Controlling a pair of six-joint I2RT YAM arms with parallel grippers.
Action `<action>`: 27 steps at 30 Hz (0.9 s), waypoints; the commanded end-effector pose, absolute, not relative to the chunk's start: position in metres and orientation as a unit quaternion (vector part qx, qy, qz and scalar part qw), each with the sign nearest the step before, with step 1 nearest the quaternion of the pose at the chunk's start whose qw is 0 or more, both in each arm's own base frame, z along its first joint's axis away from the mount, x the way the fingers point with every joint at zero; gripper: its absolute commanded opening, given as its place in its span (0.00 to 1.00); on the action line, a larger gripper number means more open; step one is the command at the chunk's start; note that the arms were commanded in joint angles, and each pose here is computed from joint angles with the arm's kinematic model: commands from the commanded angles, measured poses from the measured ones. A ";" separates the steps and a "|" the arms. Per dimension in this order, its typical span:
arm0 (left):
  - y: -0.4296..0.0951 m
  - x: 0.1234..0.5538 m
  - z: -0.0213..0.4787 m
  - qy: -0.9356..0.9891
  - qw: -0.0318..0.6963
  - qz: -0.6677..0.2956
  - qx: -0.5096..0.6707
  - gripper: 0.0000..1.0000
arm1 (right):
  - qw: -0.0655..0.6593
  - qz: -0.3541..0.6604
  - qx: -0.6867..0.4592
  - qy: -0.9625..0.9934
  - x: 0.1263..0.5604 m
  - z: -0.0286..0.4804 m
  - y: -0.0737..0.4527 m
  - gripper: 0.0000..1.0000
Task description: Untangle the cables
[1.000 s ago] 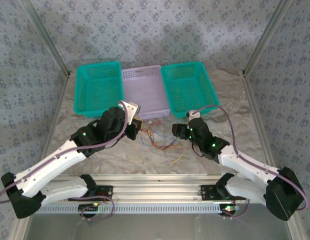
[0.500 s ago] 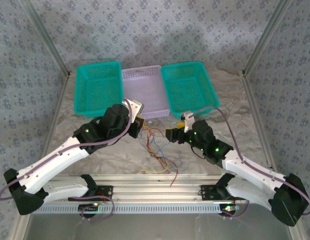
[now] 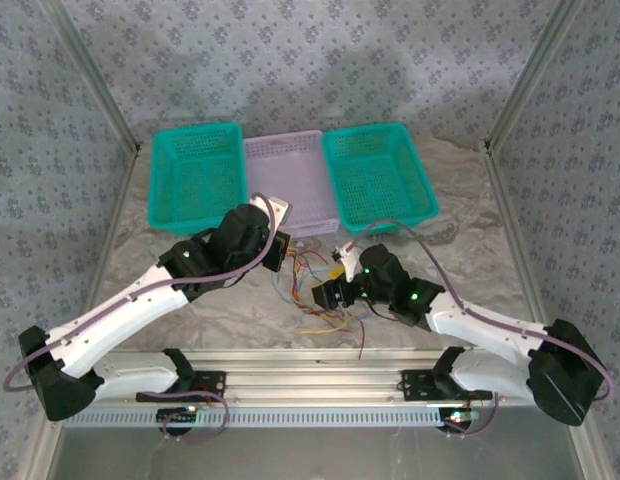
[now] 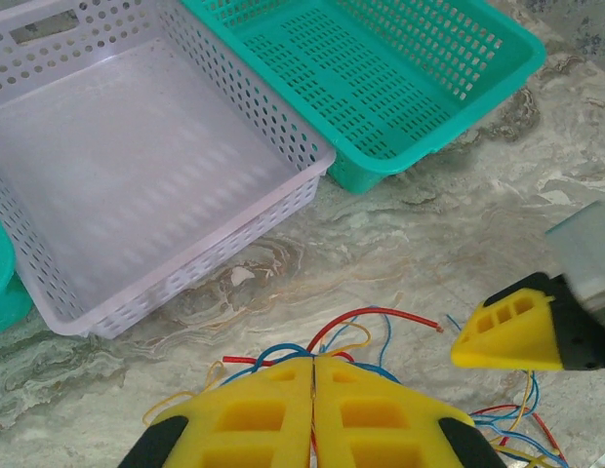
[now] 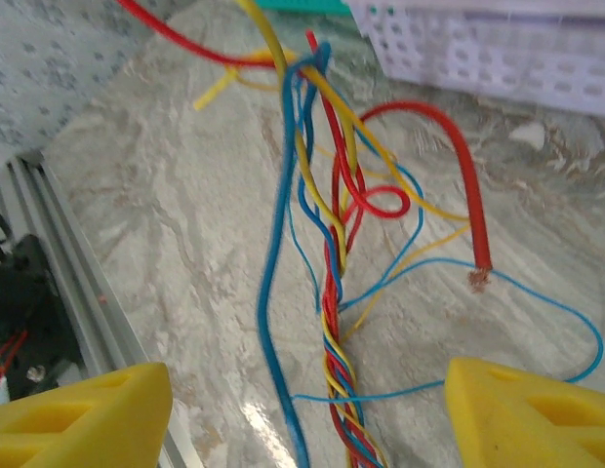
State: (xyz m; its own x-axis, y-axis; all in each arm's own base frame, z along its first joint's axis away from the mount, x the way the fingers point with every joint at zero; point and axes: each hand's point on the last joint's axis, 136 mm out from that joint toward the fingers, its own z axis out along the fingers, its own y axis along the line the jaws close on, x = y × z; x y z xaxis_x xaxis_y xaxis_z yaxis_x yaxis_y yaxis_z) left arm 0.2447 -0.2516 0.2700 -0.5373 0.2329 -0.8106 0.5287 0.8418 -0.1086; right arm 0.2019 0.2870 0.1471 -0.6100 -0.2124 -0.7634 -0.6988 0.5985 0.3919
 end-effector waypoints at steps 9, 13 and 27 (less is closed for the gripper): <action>-0.244 0.244 0.288 0.855 0.445 -0.175 0.203 0.00 | 0.393 0.265 -0.247 0.845 0.237 0.156 0.275 0.02; -0.230 0.244 0.279 0.864 0.441 -0.143 0.196 0.00 | 0.444 0.264 -0.187 0.836 0.250 0.191 0.239 0.00; -0.193 0.248 0.231 0.906 0.379 -0.033 0.185 0.00 | 0.559 0.188 0.028 0.807 0.268 0.288 0.104 0.00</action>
